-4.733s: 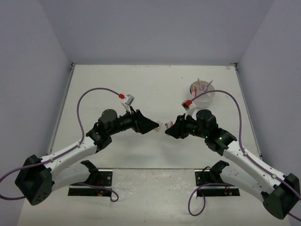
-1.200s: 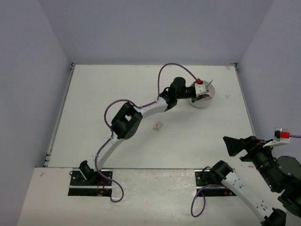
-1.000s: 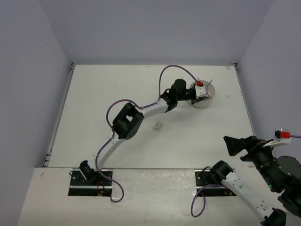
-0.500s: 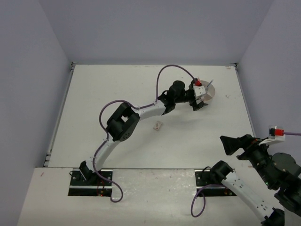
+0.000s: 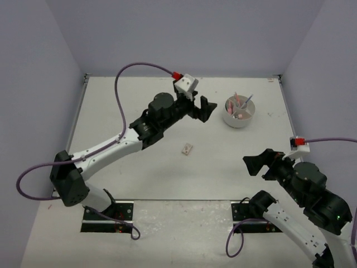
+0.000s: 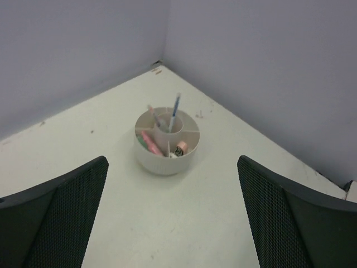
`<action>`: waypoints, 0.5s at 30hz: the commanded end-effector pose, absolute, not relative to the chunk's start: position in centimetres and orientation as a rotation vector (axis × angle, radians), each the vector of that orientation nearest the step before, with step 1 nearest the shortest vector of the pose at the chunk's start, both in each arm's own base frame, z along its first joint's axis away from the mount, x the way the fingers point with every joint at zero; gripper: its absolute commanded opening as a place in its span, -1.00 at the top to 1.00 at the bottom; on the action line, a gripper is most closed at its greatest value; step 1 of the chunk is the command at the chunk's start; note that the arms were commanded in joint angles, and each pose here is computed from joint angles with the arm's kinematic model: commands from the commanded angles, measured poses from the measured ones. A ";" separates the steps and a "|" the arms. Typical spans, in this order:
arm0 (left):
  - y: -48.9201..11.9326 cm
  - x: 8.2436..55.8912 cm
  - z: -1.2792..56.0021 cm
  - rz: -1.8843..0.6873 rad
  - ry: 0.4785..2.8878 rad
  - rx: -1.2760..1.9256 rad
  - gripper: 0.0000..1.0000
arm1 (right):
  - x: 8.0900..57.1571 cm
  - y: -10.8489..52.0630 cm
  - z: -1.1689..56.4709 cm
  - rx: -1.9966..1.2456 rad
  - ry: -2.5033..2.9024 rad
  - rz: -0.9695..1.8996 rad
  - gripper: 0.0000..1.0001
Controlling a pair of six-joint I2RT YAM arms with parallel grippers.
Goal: Sort the stationery into containers
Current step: Pick up the stationery from the center of the board.
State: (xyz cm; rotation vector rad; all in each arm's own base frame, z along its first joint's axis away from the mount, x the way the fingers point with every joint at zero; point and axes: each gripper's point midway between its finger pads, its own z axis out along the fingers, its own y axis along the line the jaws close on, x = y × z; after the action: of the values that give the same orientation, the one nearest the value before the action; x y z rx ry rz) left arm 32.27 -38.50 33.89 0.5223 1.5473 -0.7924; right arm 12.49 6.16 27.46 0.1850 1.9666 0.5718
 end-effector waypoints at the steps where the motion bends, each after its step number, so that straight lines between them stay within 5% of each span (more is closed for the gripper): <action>1: -30.1 31.1 18.8 -0.423 2.032 0.347 -1.00 | 13.6 8.8 28.0 0.153 1.968 0.668 -0.98; 9: -29.3 29.3 9.9 -0.317 2.246 0.463 -0.97 | 14.2 11.1 26.0 0.116 2.038 0.726 -0.97; 15: -31.0 28.5 6.4 -0.371 2.307 0.562 -0.66 | 14.1 11.6 24.9 0.106 2.073 0.736 -0.94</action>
State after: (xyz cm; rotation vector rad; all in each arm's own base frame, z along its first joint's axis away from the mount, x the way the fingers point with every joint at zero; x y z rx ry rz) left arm 28.53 -29.05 6.80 0.5355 2.3130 -0.2856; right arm 13.93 10.61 24.73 0.1120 2.0758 0.6832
